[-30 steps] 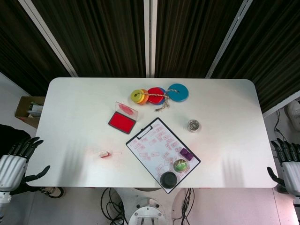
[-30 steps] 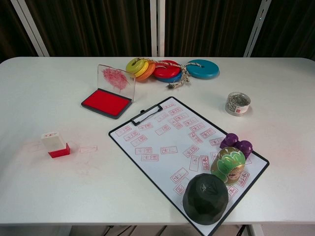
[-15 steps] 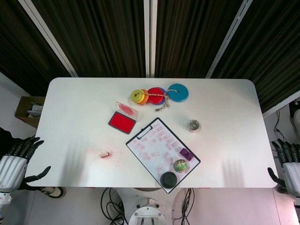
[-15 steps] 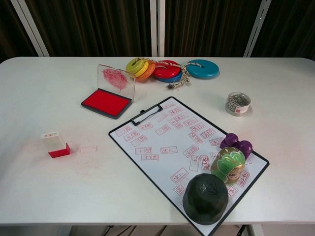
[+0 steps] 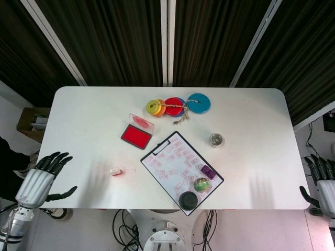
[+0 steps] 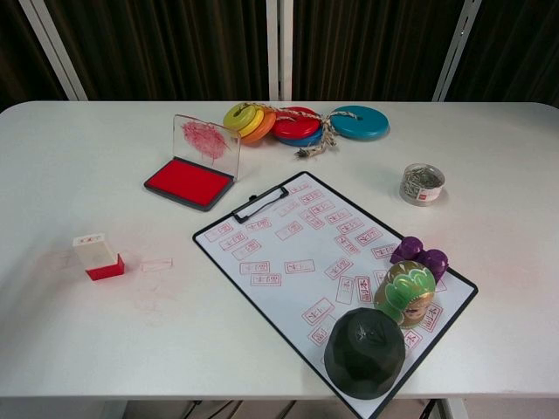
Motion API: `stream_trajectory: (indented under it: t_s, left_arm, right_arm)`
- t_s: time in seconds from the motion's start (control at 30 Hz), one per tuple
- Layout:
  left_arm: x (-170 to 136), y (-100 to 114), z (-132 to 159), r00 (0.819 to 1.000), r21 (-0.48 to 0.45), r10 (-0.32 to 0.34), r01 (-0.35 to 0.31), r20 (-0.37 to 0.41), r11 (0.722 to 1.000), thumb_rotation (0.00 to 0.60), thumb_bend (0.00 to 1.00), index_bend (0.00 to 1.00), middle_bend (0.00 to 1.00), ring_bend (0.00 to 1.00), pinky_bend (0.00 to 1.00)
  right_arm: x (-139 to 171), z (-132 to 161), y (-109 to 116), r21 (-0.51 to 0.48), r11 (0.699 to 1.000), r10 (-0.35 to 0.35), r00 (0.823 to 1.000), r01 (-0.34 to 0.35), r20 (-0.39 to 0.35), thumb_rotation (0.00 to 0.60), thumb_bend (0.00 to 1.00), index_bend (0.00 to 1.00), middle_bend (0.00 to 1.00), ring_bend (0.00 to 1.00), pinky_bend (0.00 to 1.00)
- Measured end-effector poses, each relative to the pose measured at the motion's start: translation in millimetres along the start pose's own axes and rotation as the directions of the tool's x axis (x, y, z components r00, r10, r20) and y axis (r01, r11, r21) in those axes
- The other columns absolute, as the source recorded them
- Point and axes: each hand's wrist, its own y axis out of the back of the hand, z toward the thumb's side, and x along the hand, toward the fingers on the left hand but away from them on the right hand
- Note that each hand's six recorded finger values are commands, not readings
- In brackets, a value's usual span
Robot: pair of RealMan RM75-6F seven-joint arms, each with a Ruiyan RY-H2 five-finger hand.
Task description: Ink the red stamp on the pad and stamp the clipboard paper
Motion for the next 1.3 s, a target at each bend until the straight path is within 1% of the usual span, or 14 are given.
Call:
stream_trajectory:
  t_s: [0.1,0.13,0.2,0.27,0.3,0.33,0.4,0.47,0.57,0.67,0.83,0.93,1.1,1.3]
  left_arm:
    - [14,-7,19,0.999,-0.010,-0.014,0.014,0.053,1.000,0.297,0.17,0.18,0.15,0.12,0.25]
    - [18,-9,25,0.998,-0.013,-0.018,0.019,0.068,1.000,0.315,0.17,0.18,0.15,0.13,0.26]
    - [28,-15,39,0.994,-0.017,-0.031,0.033,0.103,0.999,0.388,0.17,0.17,0.15,0.16,0.35]
    - [39,-22,54,0.990,-0.021,-0.046,0.049,0.134,0.999,0.467,0.17,0.17,0.15,0.27,0.52]
    - [43,-25,60,0.988,-0.023,-0.052,0.056,0.142,0.998,0.515,0.18,0.18,0.18,0.34,0.62]
    - [47,-28,65,0.987,-0.025,-0.058,0.063,0.147,0.998,0.544,0.18,0.19,0.21,0.38,0.68]
    - [57,-35,77,0.987,-0.032,-0.064,0.069,0.147,0.997,0.600,0.18,0.24,0.32,0.53,0.83]
    - [64,-40,88,0.988,-0.032,-0.060,0.065,0.145,0.997,0.600,0.19,0.30,0.39,0.62,0.91]
    - [75,-51,103,0.988,-0.028,-0.072,0.077,0.134,0.997,0.600,0.19,0.34,0.42,0.73,0.99]
    - [85,-63,110,0.988,-0.016,-0.108,0.110,0.108,0.994,0.600,0.19,0.35,0.42,0.82,1.00]
    - [99,-84,113,0.983,0.035,-0.176,0.174,0.060,0.984,0.600,0.19,0.34,0.41,0.85,1.00]
    - [104,-94,117,0.981,0.071,-0.191,0.187,0.046,0.980,0.600,0.19,0.34,0.41,0.86,1.00]
    - [111,-109,113,0.978,0.072,-0.210,0.210,-0.004,0.975,0.600,0.19,0.37,0.42,0.89,1.00]
    - [115,-113,112,0.978,0.073,-0.209,0.210,-0.015,0.975,0.600,0.19,0.43,0.48,0.91,1.00]
  right_arm:
    - [1,-1,1,-0.003,1.000,-0.003,1.000,0.003,0.001,0.600,0.23,0.00,0.00,0.00,0.00]
    - [2,-1,1,-0.004,1.000,-0.002,1.000,0.002,0.002,0.600,0.23,0.00,0.00,0.00,0.00]
    - [3,-2,1,-0.003,1.000,-0.001,1.000,0.001,0.003,0.600,0.23,0.00,0.00,0.00,0.00]
    - [5,-4,2,-0.002,1.000,-0.002,1.000,0.002,0.007,0.600,0.23,0.00,0.00,0.00,0.00]
    - [5,-5,3,-0.002,1.000,-0.003,1.000,0.003,0.009,0.600,0.23,0.00,0.00,0.00,0.00]
    - [6,-6,4,-0.003,1.000,-0.005,1.000,0.005,0.011,0.600,0.23,0.00,0.00,0.00,0.00]
    - [7,-8,5,-0.003,1.000,-0.008,1.000,0.008,0.017,0.600,0.23,0.00,0.00,0.00,0.00]
    - [8,-11,6,-0.003,1.000,-0.009,1.000,0.009,0.024,0.600,0.23,0.00,0.00,0.00,0.00]
    - [8,-14,6,-0.002,1.000,-0.006,0.999,0.006,0.034,0.600,0.23,0.00,0.00,0.00,0.00]
    - [9,-17,5,-0.002,1.000,-0.001,0.999,0.001,0.039,0.600,0.23,0.00,0.00,0.00,0.00]
    - [9,-20,4,-0.003,1.000,0.002,0.999,-0.002,0.046,0.600,0.23,0.00,0.00,0.00,0.00]
    - [8,-22,3,-0.004,1.000,0.004,0.999,-0.004,0.049,0.600,0.23,0.00,0.00,0.00,0.00]
    - [8,-23,2,-0.001,1.000,0.007,0.999,-0.007,0.050,0.600,0.23,0.00,0.00,0.00,0.00]
    - [7,-23,2,-0.002,1.000,0.005,0.999,-0.005,0.050,0.600,0.23,0.00,0.00,0.00,0.00]
